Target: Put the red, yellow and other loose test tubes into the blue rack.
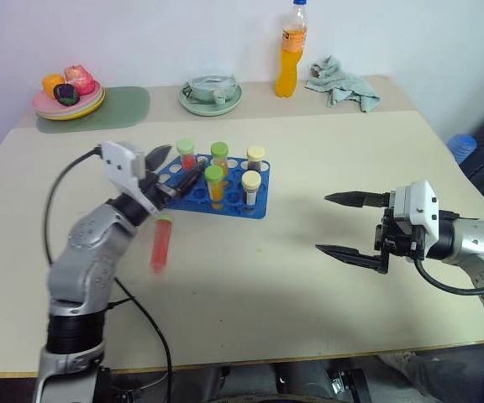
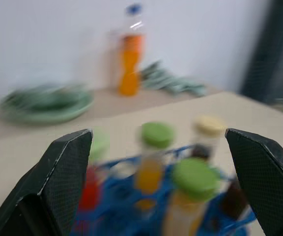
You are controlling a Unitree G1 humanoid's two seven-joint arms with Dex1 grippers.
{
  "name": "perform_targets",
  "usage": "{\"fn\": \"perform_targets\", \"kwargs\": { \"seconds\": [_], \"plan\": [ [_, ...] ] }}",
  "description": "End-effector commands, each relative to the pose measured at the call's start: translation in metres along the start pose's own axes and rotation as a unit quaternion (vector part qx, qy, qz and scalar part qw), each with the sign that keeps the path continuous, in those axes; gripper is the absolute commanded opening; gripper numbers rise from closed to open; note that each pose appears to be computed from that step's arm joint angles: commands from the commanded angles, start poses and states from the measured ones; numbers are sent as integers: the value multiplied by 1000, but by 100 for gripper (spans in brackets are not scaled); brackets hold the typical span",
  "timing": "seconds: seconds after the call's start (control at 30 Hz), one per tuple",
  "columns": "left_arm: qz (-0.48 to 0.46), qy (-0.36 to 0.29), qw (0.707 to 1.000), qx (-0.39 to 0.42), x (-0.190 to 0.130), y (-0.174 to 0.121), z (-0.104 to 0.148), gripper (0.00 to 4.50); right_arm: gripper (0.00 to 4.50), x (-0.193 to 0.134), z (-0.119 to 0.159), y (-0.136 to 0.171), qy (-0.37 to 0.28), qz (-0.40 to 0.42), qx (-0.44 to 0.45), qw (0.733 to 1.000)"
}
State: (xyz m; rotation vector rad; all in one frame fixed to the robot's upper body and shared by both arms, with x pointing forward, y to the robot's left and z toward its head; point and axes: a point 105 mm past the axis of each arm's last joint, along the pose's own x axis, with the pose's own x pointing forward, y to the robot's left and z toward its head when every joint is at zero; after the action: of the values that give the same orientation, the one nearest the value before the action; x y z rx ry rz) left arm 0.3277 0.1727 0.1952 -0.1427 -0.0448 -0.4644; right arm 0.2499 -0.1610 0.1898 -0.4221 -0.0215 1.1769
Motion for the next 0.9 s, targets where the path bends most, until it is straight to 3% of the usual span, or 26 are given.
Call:
{"fn": "perform_targets", "kwargs": {
  "seconds": [0.03,0.13,0.33,0.47,0.9],
  "plan": [
    [52,81,994,-46,-16,6,4,443,450,-6,3,3,-12,11,-7,1000],
    [26,231,969,-89,-22,2,-12,443,450,-15,-5,6,5,17,-4,1000],
    [8,365,925,-107,-30,3,-26,443,450,-10,-8,7,-5,20,-9,1000],
    [41,387,910,-141,-36,2,-26,443,450,-6,-8,9,-10,22,-10,1000],
    [153,404,890,-142,-32,23,-39,443,450,5,-11,12,-31,26,-8,999]
  ]
}}
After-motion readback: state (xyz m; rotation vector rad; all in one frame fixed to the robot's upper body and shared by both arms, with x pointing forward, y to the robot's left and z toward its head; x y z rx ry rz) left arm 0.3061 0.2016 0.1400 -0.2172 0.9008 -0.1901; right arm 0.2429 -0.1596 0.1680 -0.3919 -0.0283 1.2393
